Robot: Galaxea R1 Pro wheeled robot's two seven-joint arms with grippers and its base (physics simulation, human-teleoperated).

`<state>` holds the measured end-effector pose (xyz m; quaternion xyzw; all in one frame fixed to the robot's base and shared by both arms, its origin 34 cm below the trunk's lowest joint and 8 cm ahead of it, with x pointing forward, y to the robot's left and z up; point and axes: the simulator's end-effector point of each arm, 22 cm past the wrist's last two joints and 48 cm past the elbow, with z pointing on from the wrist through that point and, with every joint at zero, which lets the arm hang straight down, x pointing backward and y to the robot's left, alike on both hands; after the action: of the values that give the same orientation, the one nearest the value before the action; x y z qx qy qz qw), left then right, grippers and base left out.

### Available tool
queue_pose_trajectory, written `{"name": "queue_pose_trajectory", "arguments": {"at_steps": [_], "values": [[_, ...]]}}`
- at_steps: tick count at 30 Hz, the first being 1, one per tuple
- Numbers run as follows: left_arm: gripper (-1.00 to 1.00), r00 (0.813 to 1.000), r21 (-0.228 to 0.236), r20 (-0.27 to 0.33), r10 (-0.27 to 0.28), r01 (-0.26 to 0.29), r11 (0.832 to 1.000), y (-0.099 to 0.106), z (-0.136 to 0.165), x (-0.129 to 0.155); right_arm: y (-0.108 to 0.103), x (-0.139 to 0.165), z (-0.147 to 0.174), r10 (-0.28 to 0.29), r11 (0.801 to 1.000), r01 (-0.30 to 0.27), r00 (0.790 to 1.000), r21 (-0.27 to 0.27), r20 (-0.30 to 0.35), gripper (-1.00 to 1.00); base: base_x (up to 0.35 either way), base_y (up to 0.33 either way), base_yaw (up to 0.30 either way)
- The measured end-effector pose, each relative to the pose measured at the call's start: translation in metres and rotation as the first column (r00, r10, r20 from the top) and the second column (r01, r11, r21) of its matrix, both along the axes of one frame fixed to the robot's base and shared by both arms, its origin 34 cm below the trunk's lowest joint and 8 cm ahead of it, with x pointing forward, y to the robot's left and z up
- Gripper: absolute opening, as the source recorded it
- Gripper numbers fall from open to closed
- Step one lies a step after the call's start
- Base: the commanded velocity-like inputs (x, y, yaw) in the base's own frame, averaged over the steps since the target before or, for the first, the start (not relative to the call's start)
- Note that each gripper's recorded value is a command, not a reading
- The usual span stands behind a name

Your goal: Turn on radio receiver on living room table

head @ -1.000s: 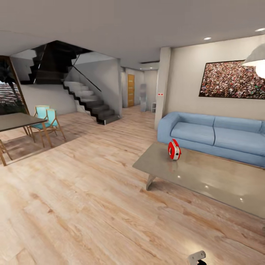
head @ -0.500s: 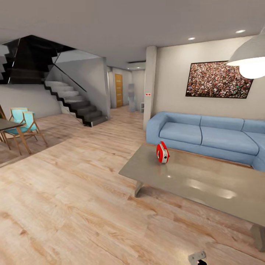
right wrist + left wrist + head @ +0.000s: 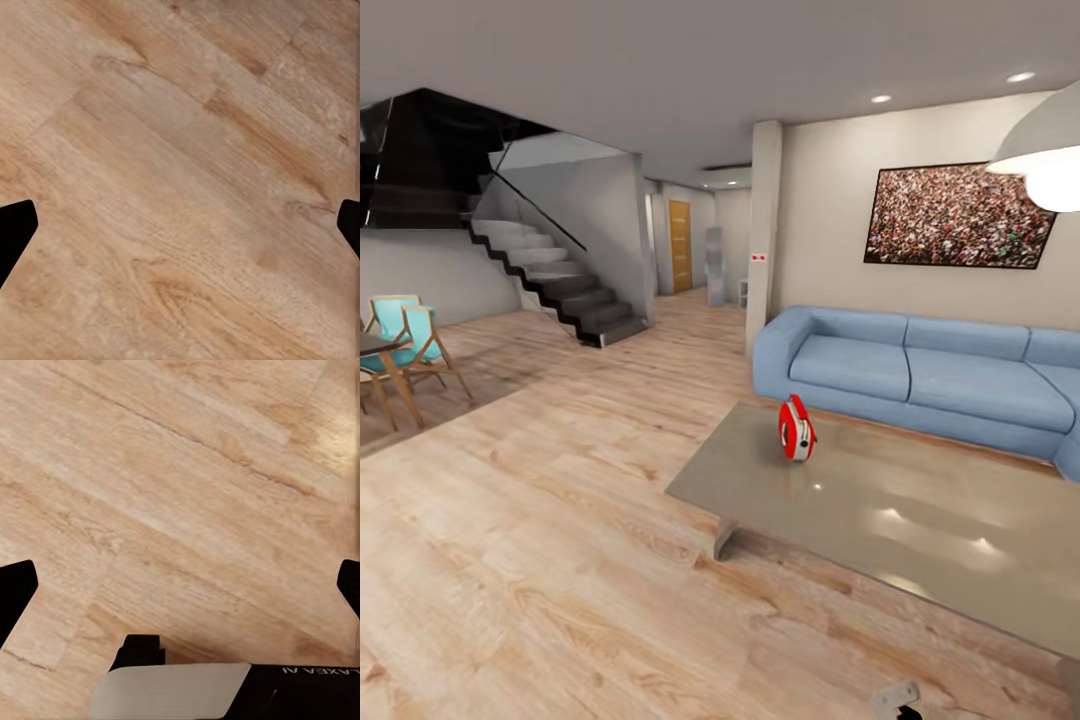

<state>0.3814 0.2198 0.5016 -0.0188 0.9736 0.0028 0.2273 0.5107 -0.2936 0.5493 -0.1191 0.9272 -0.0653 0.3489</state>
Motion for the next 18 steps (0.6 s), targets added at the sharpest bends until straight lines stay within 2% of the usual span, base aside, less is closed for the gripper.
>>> {"name": "queue_pose_trajectory", "arguments": {"at_steps": [13, 18], "values": [[1.0, 1.0, 0.001, 0.001, 0.0, 0.0, 1.0, 0.001, 0.0, 0.001, 0.01, 0.013, 0.009, 0.014, 1.0, -0.014, 0.999, 0.005, 0.029, 1.0, 0.328, -0.124, 0.0], [1.0, 1.0, 0.001, 0.001, 0.0, 0.0, 1.0, 0.001, 0.0, 0.001, 0.012, 0.038, 0.031, 0.018, 1.0, -0.019, 0.996, 0.005, 0.091, 1.0, 0.328, -0.063, 0.0]]}}
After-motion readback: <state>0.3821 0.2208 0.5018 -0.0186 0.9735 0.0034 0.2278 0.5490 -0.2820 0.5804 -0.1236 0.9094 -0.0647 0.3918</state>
